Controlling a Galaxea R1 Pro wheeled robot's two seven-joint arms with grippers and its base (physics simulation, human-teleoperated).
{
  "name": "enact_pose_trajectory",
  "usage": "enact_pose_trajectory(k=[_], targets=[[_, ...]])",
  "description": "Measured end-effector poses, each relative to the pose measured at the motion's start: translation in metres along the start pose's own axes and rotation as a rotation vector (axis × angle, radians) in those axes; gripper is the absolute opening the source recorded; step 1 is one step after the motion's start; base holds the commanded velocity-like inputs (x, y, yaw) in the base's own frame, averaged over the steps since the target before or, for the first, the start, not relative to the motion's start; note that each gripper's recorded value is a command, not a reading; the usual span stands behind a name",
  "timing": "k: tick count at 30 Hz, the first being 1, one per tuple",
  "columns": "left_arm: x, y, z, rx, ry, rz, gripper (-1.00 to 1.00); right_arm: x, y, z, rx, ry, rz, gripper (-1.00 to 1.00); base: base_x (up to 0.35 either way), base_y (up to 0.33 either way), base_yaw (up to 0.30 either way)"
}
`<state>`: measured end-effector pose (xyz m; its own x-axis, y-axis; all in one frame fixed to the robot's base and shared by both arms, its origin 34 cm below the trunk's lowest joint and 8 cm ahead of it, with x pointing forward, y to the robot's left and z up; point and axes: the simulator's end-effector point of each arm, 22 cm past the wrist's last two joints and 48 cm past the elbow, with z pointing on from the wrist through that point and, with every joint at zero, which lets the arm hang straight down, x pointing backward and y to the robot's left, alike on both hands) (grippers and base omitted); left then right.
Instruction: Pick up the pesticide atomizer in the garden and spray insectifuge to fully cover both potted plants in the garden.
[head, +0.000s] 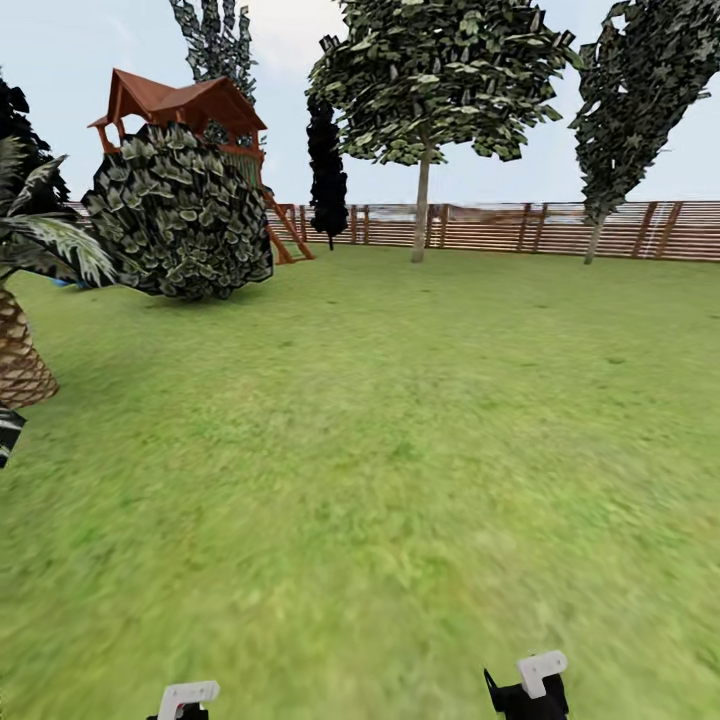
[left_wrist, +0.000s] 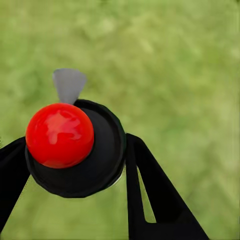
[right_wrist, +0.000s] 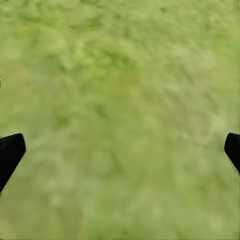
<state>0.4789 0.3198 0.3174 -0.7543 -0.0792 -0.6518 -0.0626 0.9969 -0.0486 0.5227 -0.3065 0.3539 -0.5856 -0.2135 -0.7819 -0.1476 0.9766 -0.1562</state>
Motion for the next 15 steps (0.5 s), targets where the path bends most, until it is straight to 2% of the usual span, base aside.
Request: enact_pose_trajectory(k=[9, 15], targets=[[0.0002, 0.0, 0.0, 0.0, 0.0, 0.0, -1.0, 0.0, 0.0001, 0.0, 0.0, 0.0, 0.0, 1.0, 0.335, -0.092, 0.271], [-0.0002, -0.0001, 0.0001, 0.0, 0.0, 0.0, -1.0, 0.0001, -0.0001, -0.0001, 0.0, 0.0, -0.001, 1.0, 0.335, -0.092, 0.047]])
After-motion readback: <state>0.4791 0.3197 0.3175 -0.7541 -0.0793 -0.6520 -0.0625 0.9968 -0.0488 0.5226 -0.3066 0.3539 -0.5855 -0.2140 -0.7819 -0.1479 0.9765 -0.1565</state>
